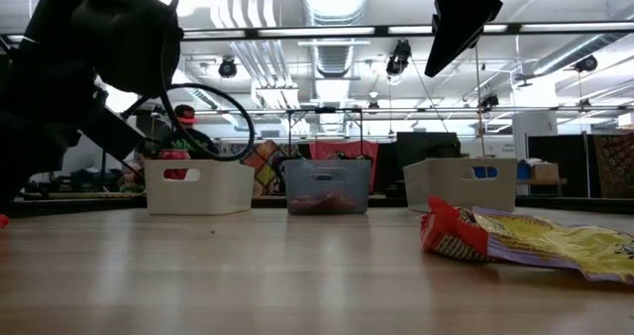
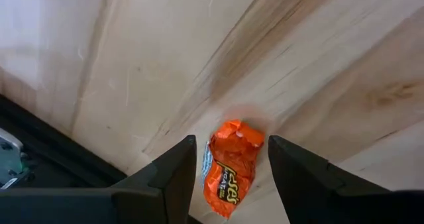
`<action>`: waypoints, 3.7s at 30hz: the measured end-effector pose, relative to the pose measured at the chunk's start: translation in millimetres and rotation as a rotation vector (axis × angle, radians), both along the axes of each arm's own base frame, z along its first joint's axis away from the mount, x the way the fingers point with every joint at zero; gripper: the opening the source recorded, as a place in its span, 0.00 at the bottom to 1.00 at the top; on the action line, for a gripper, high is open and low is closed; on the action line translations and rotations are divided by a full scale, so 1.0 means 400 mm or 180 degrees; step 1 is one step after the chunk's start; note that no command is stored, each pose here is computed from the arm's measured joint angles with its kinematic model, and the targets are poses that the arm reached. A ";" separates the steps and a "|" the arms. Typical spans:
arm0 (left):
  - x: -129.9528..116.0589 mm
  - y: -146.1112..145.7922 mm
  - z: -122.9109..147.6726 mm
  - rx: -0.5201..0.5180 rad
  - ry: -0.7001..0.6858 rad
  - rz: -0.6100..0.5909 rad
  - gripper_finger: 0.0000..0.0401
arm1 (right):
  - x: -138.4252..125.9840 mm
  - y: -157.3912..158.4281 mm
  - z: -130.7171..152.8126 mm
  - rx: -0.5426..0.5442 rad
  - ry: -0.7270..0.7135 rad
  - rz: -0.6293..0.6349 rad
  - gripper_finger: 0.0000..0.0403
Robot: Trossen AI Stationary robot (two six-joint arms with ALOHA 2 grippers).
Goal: Sort candy
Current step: Put the orange chocolate into the black bin, then put the yellow candy into the white bin
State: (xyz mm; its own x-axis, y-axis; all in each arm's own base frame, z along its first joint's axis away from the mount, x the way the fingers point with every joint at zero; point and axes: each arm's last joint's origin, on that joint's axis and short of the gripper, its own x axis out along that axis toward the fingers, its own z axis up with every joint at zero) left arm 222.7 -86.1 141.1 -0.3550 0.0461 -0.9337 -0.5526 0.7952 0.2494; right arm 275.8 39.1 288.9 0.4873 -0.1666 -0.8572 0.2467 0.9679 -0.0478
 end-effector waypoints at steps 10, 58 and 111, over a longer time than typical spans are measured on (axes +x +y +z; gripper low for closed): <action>-0.002 0.001 -0.021 -0.0059 -0.0122 0.0006 0.29 | 0.001 -0.001 0.001 -0.0041 -0.0019 -0.0026 0.17; 0.361 0.235 0.362 0.1291 -0.3048 -0.2726 0.02 | -0.120 0.125 -0.085 0.0176 0.0135 -0.0028 0.17; 0.372 0.434 0.263 0.0839 -0.3177 -0.1857 0.31 | -0.099 0.135 -0.116 0.0401 -0.0209 -0.0550 0.17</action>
State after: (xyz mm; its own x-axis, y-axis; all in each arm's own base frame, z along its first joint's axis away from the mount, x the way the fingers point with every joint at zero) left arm 371.4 87.5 246.3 0.6635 0.1919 -0.7231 -0.1664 0.9802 0.1074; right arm 236.0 92.9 242.4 0.5164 -0.1461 -0.8438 0.4080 0.9083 0.0924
